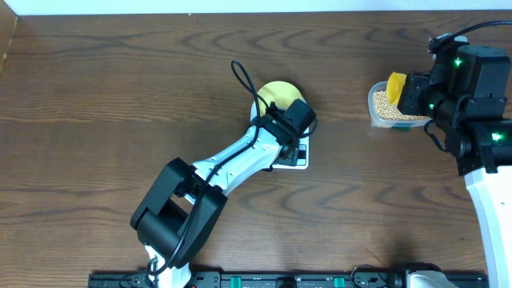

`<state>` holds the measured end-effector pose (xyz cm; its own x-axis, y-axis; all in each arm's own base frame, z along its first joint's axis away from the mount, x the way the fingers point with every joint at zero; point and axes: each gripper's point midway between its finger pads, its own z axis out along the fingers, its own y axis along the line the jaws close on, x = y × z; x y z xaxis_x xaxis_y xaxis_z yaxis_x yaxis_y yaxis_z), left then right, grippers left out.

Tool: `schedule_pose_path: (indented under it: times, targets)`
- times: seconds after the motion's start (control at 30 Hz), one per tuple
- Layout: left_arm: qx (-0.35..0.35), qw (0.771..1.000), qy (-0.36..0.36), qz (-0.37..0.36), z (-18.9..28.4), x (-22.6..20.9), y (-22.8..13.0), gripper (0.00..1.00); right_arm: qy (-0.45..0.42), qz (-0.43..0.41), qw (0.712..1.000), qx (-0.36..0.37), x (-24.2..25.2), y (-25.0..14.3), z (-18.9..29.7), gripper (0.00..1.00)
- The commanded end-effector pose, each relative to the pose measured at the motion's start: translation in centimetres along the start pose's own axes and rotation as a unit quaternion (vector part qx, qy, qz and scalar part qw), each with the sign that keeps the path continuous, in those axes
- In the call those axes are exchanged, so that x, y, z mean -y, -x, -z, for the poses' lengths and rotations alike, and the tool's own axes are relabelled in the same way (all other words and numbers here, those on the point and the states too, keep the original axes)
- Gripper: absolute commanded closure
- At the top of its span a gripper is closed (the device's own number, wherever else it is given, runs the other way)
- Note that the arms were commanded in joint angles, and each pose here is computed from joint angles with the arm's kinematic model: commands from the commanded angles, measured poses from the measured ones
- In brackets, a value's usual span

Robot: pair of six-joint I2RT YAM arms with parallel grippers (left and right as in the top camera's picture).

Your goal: Scoop item into bowl and weigh 50g on scale

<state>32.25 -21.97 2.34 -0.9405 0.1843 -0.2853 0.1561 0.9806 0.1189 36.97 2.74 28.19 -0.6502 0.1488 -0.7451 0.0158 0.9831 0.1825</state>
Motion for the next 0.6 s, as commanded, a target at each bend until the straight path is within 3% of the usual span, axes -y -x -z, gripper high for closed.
schedule_pose_path:
  times: [0.0, 0.57]
  targets:
    - [-0.006, 1.0, 0.019, -0.008, -1.03, -0.71, -0.57, 0.1, 0.009, 0.012, 1.0, 0.009, -0.81, 0.67, 0.34, 0.99]
    - [-0.003, 1.0, 0.029, -0.009, -1.28, -1.09, -0.73, 0.1, 0.009, 0.012, 1.0, 0.01, -0.82, 0.68, 0.34, 0.99]
